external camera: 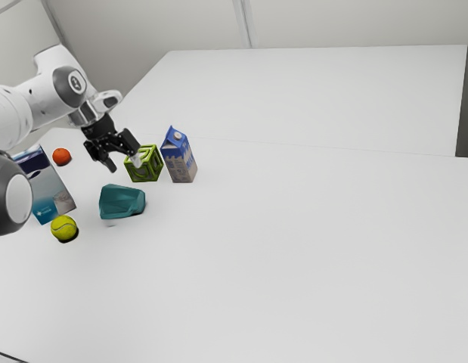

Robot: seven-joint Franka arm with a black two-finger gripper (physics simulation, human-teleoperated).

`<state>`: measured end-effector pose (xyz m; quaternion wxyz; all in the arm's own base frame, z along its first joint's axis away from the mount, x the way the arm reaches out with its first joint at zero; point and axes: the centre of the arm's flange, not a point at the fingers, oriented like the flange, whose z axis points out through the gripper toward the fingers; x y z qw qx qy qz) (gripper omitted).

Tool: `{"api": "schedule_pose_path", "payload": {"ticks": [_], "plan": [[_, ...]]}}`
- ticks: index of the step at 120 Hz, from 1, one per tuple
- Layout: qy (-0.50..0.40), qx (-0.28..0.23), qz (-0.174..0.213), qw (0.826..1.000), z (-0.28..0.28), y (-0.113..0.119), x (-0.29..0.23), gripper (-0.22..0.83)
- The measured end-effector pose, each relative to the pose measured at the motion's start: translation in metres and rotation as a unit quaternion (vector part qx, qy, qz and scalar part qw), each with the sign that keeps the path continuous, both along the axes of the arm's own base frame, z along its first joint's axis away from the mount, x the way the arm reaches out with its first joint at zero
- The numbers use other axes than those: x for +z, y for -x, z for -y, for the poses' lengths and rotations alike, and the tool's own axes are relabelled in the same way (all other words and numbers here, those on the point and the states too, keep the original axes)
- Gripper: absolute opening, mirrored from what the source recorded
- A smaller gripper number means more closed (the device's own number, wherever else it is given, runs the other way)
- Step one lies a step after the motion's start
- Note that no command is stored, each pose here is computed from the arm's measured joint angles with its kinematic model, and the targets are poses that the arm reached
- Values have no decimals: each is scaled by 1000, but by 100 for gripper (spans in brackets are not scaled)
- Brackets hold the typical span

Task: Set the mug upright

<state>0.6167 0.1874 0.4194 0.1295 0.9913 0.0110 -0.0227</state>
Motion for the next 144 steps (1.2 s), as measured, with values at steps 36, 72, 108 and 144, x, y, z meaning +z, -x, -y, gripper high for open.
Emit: {"api": "schedule_pose_path", "payload": {"ticks": [36,72,108,144], "plan": [[-26,-33,27,999,-35,14,-20,62],[-38,-49,19,998,-70,35,-42,61],[-29,-46,30,998,-97,45,-51,62],[17,-33,57,998,-94,43,-66,61]]}}
